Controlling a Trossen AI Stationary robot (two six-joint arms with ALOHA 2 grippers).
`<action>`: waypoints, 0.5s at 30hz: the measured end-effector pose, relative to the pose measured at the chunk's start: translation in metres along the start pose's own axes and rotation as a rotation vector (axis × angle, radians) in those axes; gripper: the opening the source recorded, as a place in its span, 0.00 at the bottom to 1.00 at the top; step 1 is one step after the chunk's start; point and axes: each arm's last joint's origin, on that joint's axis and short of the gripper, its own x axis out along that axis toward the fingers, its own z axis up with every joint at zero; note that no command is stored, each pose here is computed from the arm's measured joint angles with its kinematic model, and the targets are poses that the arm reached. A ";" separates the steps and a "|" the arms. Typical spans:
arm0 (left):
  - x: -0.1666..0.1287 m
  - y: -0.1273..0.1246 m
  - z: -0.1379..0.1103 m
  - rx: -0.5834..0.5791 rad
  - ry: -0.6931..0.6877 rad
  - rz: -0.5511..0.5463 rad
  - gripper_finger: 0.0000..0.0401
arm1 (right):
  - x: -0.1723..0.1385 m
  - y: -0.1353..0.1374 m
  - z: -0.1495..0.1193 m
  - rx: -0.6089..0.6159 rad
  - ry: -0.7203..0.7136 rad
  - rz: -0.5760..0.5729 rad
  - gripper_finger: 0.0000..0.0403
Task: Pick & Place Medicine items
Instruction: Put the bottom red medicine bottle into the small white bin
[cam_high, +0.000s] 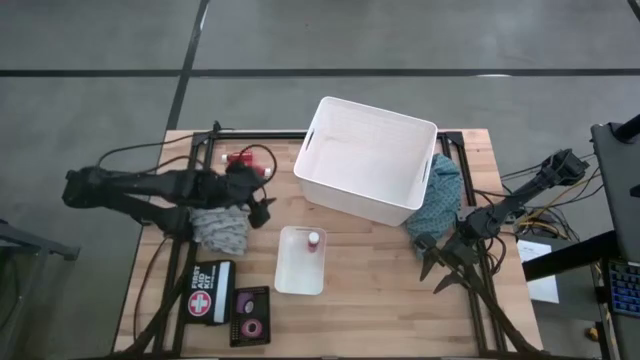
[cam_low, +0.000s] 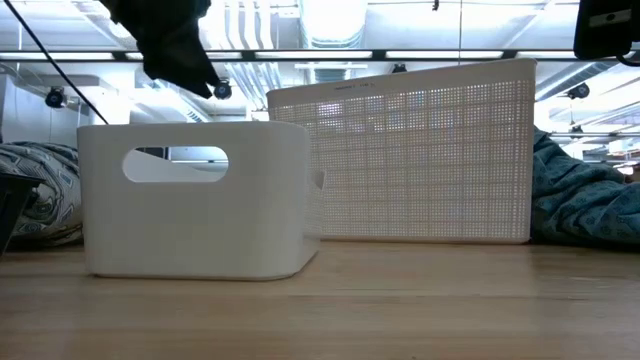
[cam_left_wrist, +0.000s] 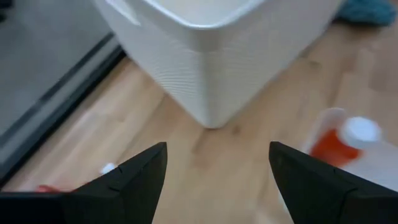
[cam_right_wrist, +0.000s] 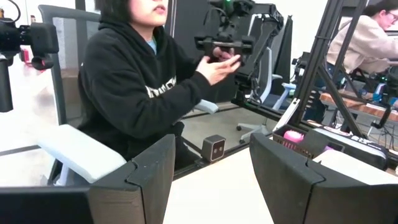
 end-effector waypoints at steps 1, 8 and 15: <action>0.002 0.005 0.001 -0.001 0.002 0.019 0.71 | 0.000 0.000 0.000 0.001 0.000 0.000 0.51; 0.018 0.039 0.005 0.007 0.075 0.064 0.71 | 0.000 0.000 0.000 0.000 -0.001 0.000 0.51; 0.049 0.073 0.005 0.028 0.187 0.138 0.71 | 0.000 0.000 0.000 0.003 0.000 0.000 0.51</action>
